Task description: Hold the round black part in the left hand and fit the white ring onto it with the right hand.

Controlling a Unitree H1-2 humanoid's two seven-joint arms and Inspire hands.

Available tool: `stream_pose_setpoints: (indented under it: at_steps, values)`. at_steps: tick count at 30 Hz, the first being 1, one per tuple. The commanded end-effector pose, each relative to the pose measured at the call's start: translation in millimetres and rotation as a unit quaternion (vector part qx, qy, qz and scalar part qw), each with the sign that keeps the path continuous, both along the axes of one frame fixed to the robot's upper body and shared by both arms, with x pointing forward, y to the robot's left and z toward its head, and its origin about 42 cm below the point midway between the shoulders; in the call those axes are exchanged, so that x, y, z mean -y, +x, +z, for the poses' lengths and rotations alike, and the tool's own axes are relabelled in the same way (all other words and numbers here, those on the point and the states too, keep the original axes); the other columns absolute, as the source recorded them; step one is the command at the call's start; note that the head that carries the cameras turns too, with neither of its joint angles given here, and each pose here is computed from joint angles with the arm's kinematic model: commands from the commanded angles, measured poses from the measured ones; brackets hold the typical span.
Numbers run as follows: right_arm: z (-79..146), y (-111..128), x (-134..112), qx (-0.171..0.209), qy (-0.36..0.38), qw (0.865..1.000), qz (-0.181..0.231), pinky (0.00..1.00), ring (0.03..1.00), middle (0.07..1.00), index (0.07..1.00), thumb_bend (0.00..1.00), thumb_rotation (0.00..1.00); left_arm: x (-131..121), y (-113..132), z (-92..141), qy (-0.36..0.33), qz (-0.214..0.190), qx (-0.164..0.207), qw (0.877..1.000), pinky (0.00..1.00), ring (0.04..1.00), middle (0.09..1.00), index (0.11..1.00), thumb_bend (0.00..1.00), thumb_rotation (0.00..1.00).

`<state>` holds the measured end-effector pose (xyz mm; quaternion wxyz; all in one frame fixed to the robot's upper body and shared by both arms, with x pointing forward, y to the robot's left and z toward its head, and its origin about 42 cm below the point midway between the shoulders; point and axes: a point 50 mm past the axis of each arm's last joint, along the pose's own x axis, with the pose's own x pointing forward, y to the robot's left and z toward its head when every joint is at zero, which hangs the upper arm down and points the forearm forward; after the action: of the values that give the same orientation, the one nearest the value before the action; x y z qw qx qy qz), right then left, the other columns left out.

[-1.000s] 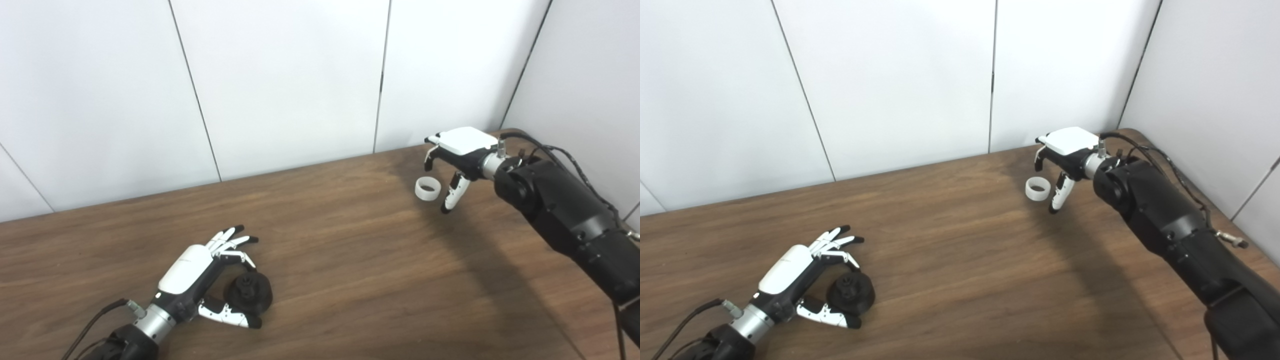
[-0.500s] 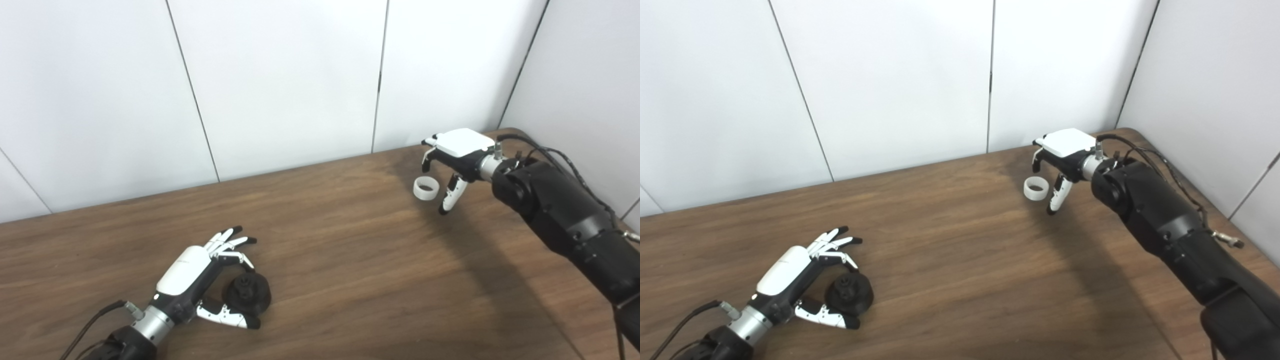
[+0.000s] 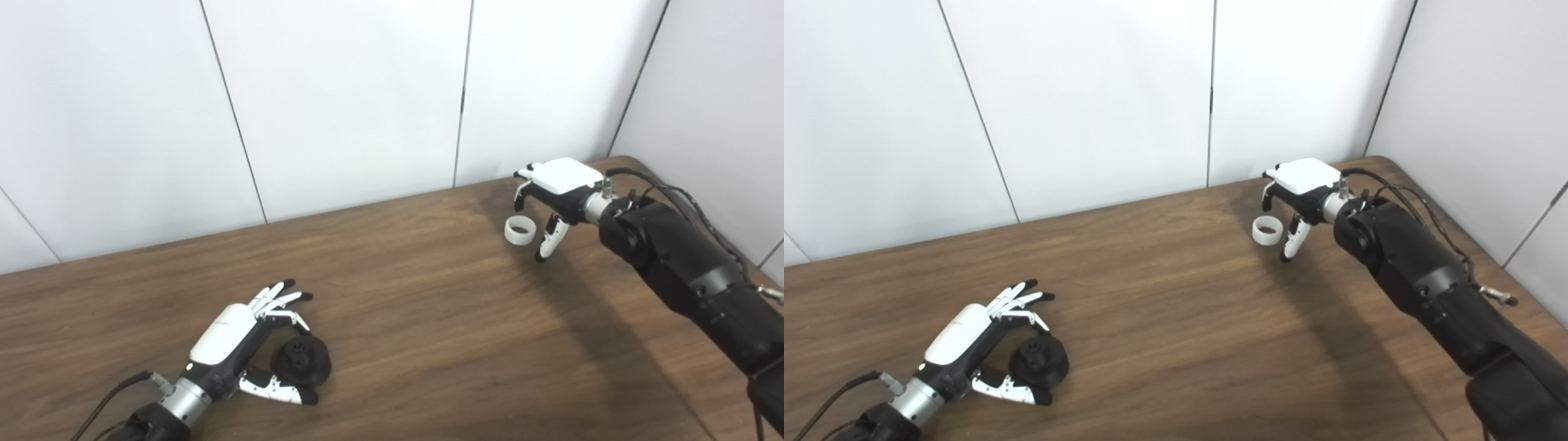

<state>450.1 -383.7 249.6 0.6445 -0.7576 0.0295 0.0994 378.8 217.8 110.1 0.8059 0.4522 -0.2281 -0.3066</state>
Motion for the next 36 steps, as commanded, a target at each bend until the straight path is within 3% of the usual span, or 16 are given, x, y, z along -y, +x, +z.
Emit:
stream_pose_setpoints:
  at_steps: [1,30,36]
  values:
    - [30.7,10.6,0.7,0.047,-0.003,0.999,0.006,1.0,1.0,0.962,0.69,0.95,0.28,-2.2,-29.2,-35.5,0.023,-0.003,-0.053,0.998,1.0,1.0,0.893,0.48,0.53,0.06]
    - [27.9,17.5,-5.8,0.004,0.008,1.0,0.004,1.0,1.0,0.943,0.656,0.96,0.28,3.1,-37.1,-31.1,0.01,-0.005,-0.052,0.999,1.0,1.0,0.888,0.48,0.53,0.06]
    - [27.9,18.3,-5.8,0.004,0.002,1.0,0.006,1.0,1.0,0.912,0.579,0.92,0.26,2.1,-38.6,-30.4,0.011,-0.004,-0.055,0.998,1.0,1.0,0.891,0.481,0.53,0.06]
